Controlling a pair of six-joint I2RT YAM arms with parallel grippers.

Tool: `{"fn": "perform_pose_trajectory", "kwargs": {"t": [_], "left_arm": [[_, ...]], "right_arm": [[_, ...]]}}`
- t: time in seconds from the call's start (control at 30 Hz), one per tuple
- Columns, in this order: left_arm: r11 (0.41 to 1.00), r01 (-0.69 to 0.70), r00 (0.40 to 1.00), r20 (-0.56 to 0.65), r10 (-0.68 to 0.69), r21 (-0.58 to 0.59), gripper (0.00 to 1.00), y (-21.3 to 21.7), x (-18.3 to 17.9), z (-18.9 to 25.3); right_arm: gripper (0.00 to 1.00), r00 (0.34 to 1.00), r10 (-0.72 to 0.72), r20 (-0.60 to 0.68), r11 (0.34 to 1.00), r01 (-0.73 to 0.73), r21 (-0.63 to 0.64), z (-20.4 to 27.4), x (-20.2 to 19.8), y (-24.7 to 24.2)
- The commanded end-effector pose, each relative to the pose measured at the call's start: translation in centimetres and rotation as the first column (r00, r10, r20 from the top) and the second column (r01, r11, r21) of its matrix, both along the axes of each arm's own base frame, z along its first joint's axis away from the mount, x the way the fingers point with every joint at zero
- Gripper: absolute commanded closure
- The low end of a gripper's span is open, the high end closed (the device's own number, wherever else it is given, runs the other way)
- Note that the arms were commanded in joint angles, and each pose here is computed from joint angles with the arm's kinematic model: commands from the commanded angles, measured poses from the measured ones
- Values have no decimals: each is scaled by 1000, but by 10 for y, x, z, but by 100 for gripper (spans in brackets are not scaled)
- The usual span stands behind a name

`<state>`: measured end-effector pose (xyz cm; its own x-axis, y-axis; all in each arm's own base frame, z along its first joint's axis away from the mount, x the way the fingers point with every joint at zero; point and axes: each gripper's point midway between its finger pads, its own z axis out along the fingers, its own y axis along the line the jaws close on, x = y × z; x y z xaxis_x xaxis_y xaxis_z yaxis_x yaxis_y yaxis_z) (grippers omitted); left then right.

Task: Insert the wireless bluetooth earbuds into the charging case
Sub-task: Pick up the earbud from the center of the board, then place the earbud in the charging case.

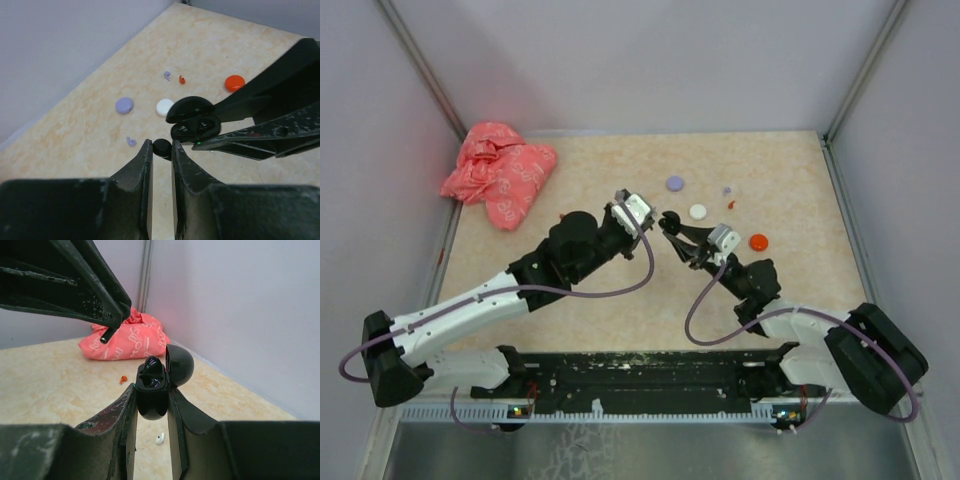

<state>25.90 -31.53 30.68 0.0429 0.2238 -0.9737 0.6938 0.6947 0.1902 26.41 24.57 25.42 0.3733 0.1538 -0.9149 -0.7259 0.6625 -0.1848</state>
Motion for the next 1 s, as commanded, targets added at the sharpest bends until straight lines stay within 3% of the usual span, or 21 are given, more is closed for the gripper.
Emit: {"fn": "perform_pose_trajectory", "kwargs": {"t": [0.0, 0.33, 0.97], "left_arm": [[992, 122, 978, 169, -123, 17, 90, -18, -16, 21], [983, 161, 926, 331, -182, 90, 92, -27, -32, 29], [980, 42, 907, 404, -120, 196, 95, -12, -21, 26]], "right_arm": [[100, 987, 50, 150, 993, -65, 99, 45, -9, 6], [100, 977, 102, 189, 986, -124, 108, 52, -14, 22], [100, 976, 85, 198, 992, -102, 73, 60, -19, 28]]}}
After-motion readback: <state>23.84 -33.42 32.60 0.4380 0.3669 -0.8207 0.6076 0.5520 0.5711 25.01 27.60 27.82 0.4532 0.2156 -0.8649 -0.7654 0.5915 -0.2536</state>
